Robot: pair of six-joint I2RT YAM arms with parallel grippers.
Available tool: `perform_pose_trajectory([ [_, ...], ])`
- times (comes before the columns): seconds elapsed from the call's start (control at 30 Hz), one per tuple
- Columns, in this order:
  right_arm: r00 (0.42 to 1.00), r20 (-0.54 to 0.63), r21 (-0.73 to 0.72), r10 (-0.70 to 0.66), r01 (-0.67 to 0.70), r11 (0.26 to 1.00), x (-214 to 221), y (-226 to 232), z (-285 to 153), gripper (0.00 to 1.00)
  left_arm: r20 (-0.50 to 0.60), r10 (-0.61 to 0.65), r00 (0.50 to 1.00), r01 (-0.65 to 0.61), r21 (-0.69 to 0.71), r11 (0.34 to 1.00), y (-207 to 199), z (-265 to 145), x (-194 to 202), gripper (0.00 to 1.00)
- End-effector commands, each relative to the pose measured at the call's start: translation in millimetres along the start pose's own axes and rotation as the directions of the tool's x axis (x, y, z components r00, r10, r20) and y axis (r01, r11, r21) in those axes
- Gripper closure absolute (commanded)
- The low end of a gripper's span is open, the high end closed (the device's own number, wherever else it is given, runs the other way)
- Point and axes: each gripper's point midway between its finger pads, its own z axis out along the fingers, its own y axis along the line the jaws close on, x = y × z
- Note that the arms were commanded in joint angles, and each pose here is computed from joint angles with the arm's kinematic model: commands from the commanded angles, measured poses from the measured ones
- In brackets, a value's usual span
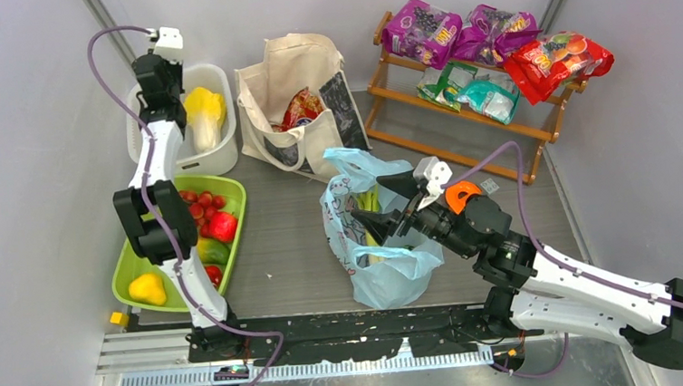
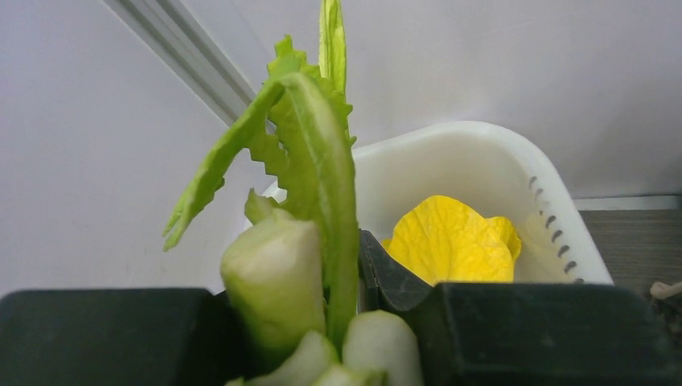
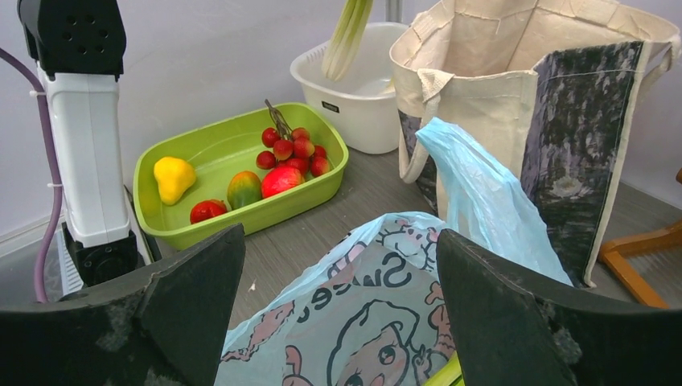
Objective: Untie the knot of the grocery bags and take out the mixed food
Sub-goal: Place the fake vegetable in the bin.
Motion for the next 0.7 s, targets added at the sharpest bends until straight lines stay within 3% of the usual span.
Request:
perform_pose_trajectory([
  [0.0,0.999,0.052,-0.021,0.014,-0.013,1.000,-22.7,5.9,4.7,0.04,0.087,-0.071,0.994,0.074,-0.034,0.997,24.2,7.9,-26.0,0.66],
  [0.03,0.998,0.053,-0.020,0.015,-0.014,1.000,-23.8,5.7,4.7,0.04,0.077,-0.078,0.994,0.080,-0.028,0.996,23.1,9.3,-22.1,0.44],
  [0.07,0.999,0.051,-0.018,0.016,-0.015,1.000,-23.4,5.4,5.1,0.04,0.072,-0.086,0.994,0.088,-0.024,0.996,22.6,9.9,-20.3,0.30],
  [0.13,0.998,0.052,-0.012,0.019,-0.019,1.000,-23.8,4.5,4.9,0.05,0.065,-0.106,0.992,0.108,-0.018,0.994,21.3,10.8,-18.4,0.13],
  [0.2,0.998,0.052,-0.003,0.022,-0.022,1.000,-23.6,2.9,4.8,0.05,0.062,-0.122,0.991,0.123,-0.004,0.992,19.8,10.6,-19.9,0.02],
  [0.67,0.998,0.054,0.066,0.014,-0.017,0.998,-31.3,-10.7,-10.2,0.05,0.077,-0.302,0.950,0.290,0.136,0.947,1.3,-28.7,-58.1,0.00],
])
